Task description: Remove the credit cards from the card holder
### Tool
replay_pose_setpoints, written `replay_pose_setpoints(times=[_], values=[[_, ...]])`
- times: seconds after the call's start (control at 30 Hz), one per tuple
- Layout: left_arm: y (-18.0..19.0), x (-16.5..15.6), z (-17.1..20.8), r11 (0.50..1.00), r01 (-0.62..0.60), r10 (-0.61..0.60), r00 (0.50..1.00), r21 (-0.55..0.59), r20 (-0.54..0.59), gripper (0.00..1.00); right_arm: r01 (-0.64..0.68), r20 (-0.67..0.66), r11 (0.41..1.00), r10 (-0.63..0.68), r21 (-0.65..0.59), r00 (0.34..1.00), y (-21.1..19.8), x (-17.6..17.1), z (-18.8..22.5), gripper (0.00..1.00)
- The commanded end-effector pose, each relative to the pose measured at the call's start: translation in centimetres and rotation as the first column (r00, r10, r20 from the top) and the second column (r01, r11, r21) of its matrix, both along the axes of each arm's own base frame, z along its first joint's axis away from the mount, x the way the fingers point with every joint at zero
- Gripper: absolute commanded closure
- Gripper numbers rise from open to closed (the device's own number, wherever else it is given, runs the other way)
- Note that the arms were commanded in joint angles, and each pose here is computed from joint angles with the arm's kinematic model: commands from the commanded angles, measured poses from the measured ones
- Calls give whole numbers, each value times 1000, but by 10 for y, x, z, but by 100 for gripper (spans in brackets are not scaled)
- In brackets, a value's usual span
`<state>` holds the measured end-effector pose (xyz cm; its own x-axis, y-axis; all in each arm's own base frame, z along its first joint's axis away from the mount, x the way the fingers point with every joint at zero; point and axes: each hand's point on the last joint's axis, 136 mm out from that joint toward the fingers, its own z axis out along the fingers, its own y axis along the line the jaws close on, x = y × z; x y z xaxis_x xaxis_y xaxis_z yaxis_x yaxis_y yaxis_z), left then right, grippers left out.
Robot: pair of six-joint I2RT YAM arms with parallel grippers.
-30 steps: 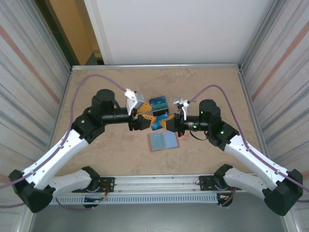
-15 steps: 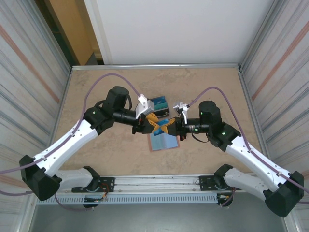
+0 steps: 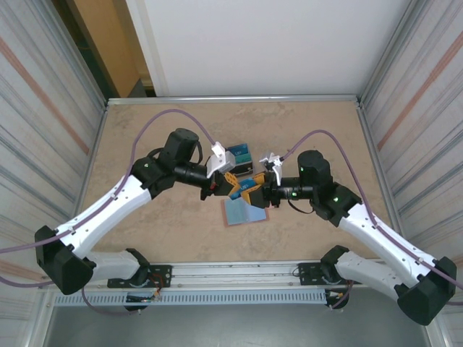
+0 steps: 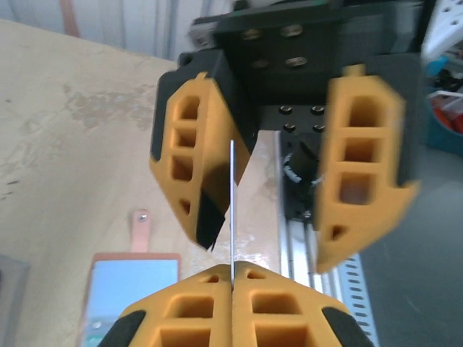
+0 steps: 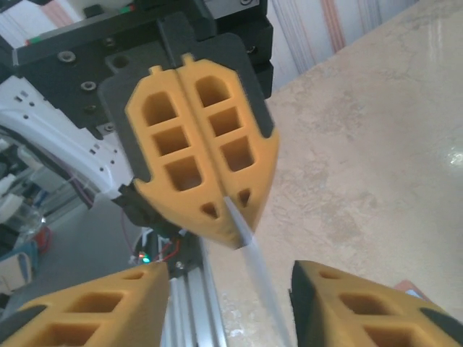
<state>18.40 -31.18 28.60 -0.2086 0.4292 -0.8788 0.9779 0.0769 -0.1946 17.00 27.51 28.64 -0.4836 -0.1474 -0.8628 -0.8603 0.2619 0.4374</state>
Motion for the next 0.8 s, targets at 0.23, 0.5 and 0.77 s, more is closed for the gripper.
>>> replay_pose_setpoints(times=[0.23,0.5,0.77], values=[[16,84,-21,965,-237,198,941,117,274,100,329,116,944,-324,-31,939,-43,27,18,1],[9,151,-53,939,-291,201,898,185,390,100,592,126,805,-583,-48,803,-87,51,20,1],[1,216,-91,926,-310,207,896,217,393,100,705,105,703,-697,-93,709,-110,63,17,1]])
